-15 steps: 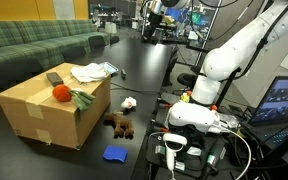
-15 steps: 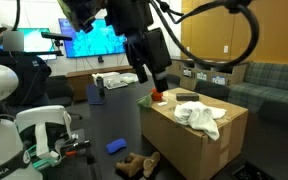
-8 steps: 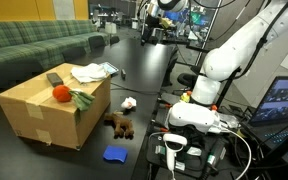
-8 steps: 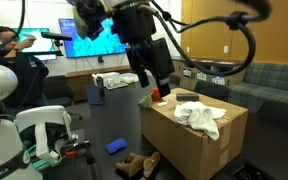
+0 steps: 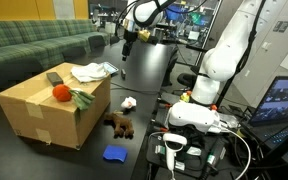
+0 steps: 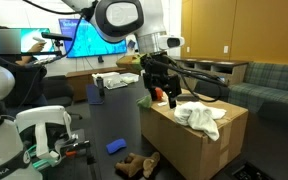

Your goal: Swap the things on the box with the things on the table

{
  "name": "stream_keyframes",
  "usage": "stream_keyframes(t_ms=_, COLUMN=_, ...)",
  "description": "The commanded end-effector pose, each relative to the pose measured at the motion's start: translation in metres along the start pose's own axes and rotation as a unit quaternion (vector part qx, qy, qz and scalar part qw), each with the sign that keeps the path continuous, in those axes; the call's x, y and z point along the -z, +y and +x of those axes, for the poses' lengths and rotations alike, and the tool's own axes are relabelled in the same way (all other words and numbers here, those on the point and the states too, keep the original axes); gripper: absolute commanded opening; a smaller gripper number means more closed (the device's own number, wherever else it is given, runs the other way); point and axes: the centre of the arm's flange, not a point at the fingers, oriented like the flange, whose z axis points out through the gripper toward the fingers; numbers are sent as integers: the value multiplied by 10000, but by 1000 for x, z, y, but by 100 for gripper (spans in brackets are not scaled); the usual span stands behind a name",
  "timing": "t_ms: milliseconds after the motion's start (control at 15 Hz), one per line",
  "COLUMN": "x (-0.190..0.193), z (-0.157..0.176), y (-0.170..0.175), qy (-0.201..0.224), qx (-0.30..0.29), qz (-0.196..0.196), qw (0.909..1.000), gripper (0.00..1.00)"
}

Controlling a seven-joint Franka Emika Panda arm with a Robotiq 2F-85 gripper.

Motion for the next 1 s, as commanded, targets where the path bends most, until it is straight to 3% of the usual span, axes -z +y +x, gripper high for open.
stream_keyframes(t_ms=0, x=-11, z=48, y=-10, qy=81, qx=-15, qz=91, qw=9999, gripper=100)
stream_keyframes(t_ms=667, x=-55, z=96, y=-52, qy=249, qx=-13, qz=387, qw=9989, gripper=100)
stream_keyframes(t_ms=933, x=-73, z=107, y=-65, qy=550, qx=-36, qz=449, qw=9975, gripper=100)
